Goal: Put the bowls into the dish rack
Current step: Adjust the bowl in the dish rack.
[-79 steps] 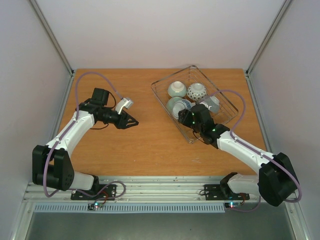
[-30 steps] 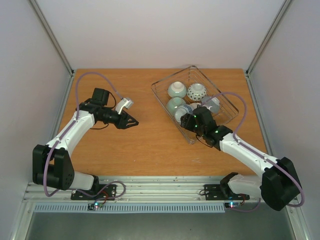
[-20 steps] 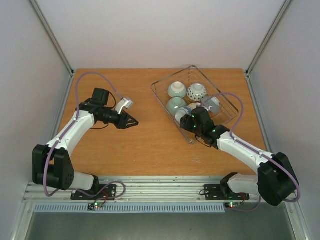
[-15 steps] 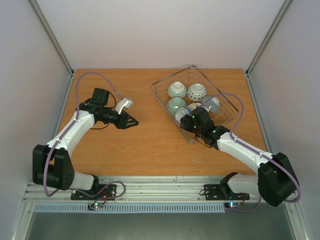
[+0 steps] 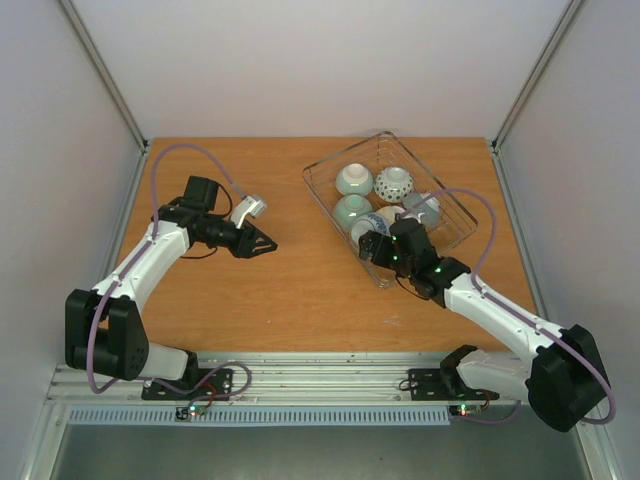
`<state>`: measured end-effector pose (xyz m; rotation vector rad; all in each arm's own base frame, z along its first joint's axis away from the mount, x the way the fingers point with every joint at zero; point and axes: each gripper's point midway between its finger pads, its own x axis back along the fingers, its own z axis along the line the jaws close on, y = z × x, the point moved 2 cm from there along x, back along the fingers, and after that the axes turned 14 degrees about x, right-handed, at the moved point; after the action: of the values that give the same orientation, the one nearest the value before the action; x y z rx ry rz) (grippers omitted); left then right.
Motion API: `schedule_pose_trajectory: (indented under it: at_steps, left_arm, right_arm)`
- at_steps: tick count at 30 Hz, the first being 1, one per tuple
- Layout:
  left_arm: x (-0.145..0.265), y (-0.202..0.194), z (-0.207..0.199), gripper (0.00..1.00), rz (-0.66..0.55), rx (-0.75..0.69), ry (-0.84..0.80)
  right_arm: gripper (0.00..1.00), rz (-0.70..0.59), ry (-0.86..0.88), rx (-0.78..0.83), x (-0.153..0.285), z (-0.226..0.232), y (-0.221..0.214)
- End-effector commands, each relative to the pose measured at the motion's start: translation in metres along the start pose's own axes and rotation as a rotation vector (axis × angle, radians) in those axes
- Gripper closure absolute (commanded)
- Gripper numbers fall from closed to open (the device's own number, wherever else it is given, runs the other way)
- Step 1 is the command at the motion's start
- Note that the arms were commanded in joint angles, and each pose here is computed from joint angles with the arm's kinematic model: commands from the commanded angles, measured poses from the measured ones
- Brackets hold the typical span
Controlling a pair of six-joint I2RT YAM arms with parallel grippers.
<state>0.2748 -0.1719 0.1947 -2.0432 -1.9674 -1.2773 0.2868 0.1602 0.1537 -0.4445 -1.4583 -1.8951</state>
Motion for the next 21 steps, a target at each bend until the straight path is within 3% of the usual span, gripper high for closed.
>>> schedule_pose_trajectory:
  at_steps: [1, 11, 21]
  left_arm:
    - [0.001, 0.007, -0.001, 0.64, -0.018, -0.029, -0.004]
    - [0.000, 0.007, -0.002, 0.64, -0.019, -0.027, -0.014]
    - [0.001, 0.007, -0.004, 0.64, -0.022, -0.028, -0.013]
  right_arm:
    - [0.01, -0.050, -0.047, 0.041, 0.022, -0.005, 0.014]
    - [0.01, -0.181, -0.279, 0.067, 0.091, -0.039, 0.047]
    - [0.01, -0.144, -0.361, 0.068, 0.098, -0.052, 0.044]
